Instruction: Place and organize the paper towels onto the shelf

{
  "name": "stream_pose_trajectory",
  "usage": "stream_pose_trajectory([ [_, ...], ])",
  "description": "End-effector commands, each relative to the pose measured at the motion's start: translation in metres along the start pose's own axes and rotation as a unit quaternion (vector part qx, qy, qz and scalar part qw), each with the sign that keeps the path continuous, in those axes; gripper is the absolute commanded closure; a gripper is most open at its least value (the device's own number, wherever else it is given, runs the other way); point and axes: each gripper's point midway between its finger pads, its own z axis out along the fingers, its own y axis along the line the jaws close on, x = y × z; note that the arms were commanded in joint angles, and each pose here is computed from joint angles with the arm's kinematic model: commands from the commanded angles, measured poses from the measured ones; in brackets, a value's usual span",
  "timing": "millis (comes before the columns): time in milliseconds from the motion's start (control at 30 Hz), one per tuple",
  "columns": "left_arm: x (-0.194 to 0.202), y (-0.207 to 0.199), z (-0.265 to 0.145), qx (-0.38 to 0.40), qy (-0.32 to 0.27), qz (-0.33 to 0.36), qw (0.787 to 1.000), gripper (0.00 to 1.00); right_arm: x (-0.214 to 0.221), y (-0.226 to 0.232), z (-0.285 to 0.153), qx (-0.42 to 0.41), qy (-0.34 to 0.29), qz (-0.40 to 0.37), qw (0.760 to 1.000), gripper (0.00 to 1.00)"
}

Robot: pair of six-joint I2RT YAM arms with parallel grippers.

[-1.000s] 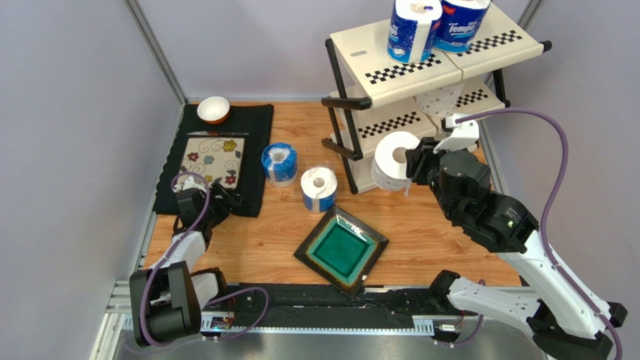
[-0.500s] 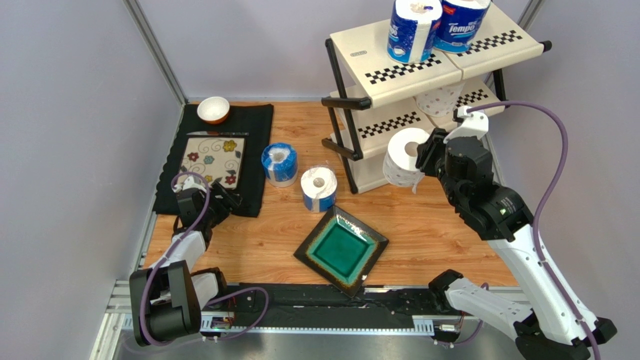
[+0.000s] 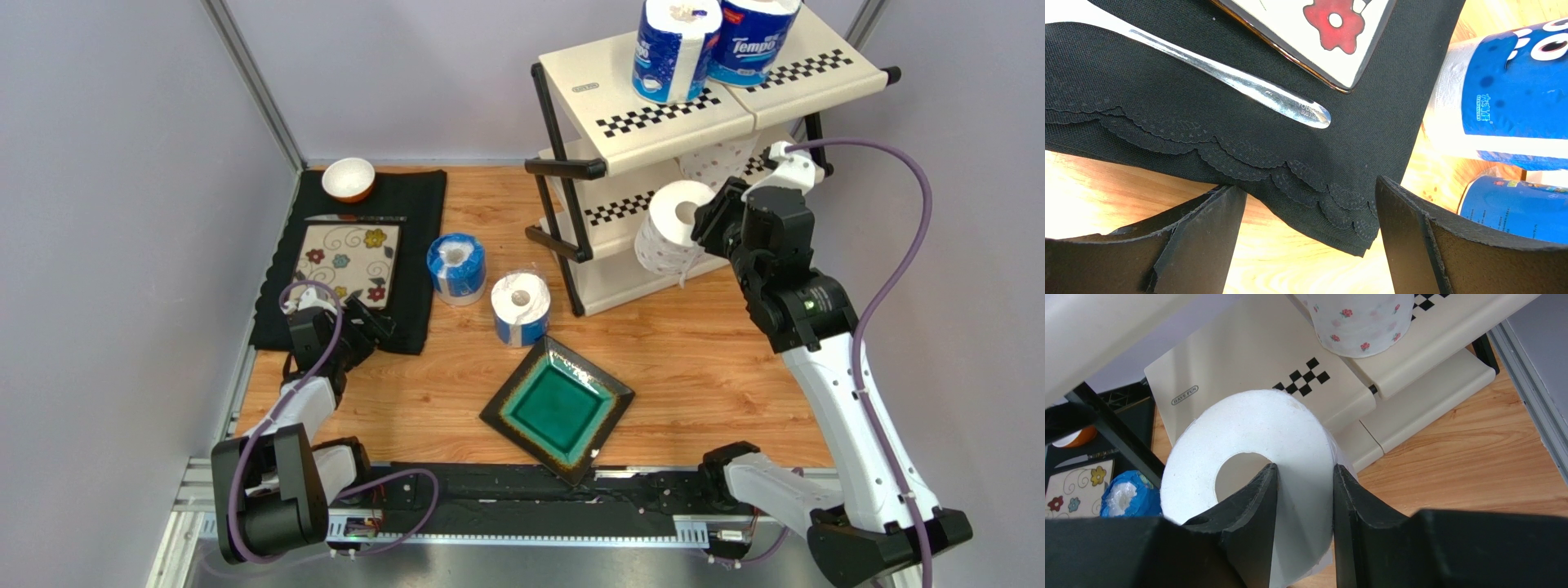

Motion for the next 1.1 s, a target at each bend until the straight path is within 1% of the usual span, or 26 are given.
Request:
stream_pose_trajectory([
  [0,0.041,0.025,-0.005,-0.045,0.067,-0.025,0.996,0.14,-0.062,0.025,0.001,-0.053,-0.082,0.047,0.994,0.99],
  [200,0.041,0.025,-0.005,-0.045,0.069,-0.026,0.996,0.14,-0.088,0.027,0.018,-0.051,-0.107,0.063,0.991,0.99],
  [433,0.042,0.025,-0.005,-0.044,0.071,-0.027,0.996,0.14,-0.105,0.029,0.042,-0.051,-0.117,0.073,0.989,1.00],
  [700,0.042,0.026,-0.005,-0.045,0.071,-0.029,0.996,0.14,-0.103,0.031,0.070,-0.049,-0.117,0.074,0.989,1.00],
  [1067,0.042,0.026,-0.004,-0.044,0.072,-0.031,0.996,0.14,-0.105,0.025,0.084,-0.040,-0.147,0.097,0.984,1.00],
])
